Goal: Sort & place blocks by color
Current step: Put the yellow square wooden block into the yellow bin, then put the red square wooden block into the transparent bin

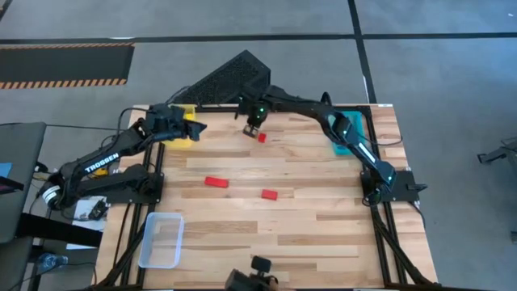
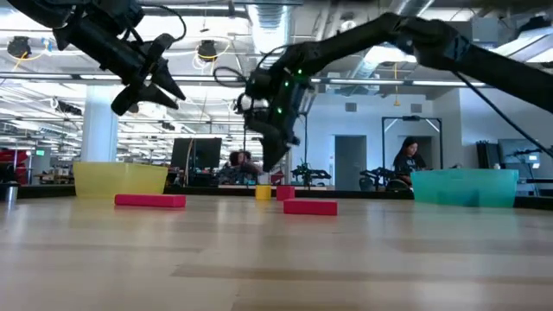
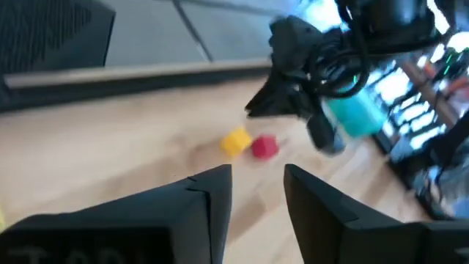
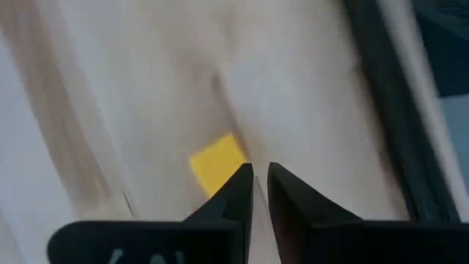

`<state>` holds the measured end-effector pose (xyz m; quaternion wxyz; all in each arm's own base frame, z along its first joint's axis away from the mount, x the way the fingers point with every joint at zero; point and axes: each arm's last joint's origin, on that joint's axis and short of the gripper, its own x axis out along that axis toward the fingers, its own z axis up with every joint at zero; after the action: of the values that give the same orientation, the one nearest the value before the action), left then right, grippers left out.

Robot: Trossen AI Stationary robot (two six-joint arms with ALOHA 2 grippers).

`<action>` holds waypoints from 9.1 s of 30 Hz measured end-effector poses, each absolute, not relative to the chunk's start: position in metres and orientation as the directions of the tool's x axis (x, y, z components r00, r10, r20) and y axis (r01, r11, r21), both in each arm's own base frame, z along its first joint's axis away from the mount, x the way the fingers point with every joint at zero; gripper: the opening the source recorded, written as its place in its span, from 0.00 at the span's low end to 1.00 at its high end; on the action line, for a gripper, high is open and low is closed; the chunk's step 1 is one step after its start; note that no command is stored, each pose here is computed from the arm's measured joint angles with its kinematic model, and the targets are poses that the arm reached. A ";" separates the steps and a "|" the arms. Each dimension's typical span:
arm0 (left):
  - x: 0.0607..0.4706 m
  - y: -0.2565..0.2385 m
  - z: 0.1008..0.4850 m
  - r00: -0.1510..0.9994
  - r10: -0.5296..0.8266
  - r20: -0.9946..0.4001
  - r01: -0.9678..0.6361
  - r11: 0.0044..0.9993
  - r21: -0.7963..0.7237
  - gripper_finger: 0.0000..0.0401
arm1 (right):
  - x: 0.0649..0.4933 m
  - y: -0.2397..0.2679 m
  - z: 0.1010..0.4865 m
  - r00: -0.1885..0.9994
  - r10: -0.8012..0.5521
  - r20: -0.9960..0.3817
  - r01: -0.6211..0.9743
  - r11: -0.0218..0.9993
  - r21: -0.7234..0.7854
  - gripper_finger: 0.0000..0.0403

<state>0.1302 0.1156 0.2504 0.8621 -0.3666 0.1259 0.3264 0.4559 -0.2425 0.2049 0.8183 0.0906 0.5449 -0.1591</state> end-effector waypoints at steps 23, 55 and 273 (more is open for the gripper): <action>0.132 0.111 0.248 0.729 0.481 -0.486 -0.684 0.479 -0.551 0.28 | 0.452 -0.276 0.205 0.577 0.025 -0.816 0.241 0.950 0.199 0.01; 0.158 0.106 0.226 0.805 0.162 -0.571 -0.551 0.562 -0.618 0.28 | 0.482 -0.189 0.207 0.302 -0.341 -0.890 0.950 0.181 0.253 0.63; 0.139 0.192 0.228 0.143 0.415 -0.899 -0.913 0.405 0.042 0.70 | 0.395 -0.198 0.180 0.279 -0.170 -0.945 -0.185 0.956 -0.227 0.48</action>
<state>0.1393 0.1920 0.2283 0.7043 -0.2745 0.4543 0.4713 0.3953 -0.1982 0.1796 0.7858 -0.1478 0.6005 0.0047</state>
